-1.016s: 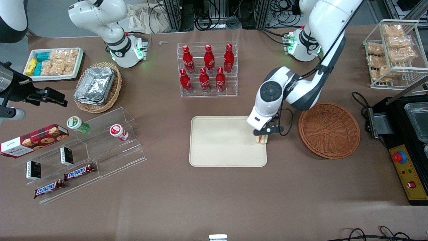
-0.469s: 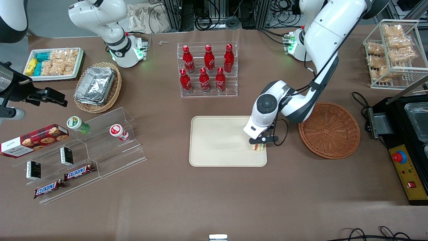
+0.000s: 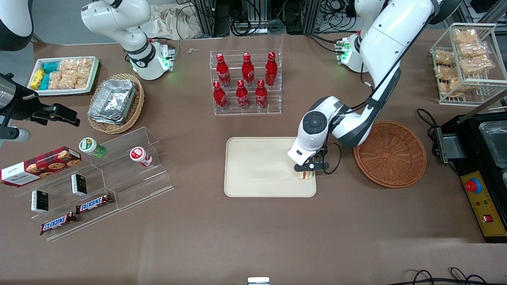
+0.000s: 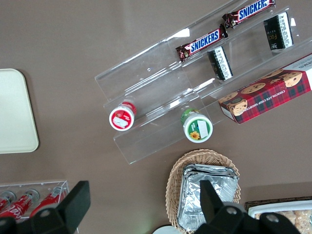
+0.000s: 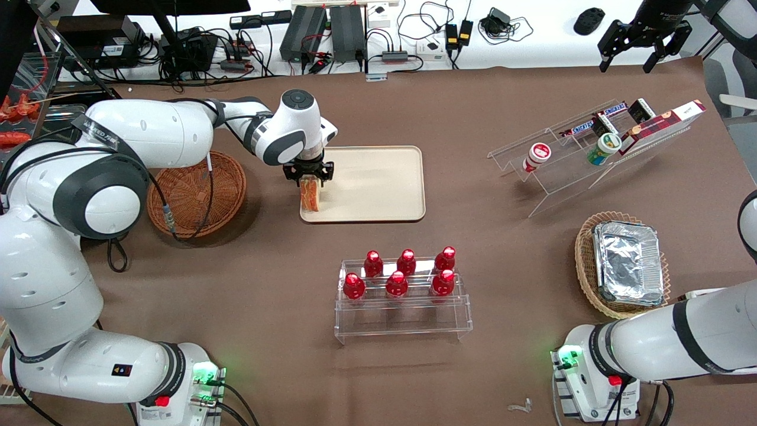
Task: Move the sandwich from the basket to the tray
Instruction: 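Lower the sandwich onto the cream tray and open the left gripper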
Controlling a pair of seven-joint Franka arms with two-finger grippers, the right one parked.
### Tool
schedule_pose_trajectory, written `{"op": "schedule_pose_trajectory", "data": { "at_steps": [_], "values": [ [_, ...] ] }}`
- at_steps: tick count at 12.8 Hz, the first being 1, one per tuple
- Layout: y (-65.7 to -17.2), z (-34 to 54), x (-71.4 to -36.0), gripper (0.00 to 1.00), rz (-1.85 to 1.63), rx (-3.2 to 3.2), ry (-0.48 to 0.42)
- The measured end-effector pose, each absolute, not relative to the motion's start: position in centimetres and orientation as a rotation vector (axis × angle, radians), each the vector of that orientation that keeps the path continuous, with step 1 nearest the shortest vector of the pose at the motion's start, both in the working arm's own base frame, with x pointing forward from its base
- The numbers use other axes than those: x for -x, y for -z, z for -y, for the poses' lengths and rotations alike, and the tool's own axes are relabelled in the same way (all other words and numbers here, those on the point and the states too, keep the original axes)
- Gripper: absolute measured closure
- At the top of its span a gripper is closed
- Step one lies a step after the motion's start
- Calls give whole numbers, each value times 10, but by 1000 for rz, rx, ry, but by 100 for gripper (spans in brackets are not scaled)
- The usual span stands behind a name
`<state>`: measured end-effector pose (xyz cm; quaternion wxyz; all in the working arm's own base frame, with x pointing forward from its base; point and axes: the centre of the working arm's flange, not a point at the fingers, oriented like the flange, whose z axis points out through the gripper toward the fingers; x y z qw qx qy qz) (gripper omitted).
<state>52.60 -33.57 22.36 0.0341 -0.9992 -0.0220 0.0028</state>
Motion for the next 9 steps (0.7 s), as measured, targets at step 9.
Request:
{"op": "schedule_pose_trajectory", "data": {
  "at_steps": [9],
  "values": [
    [-373,310,-540,0,344,3072,153]
  ]
}}
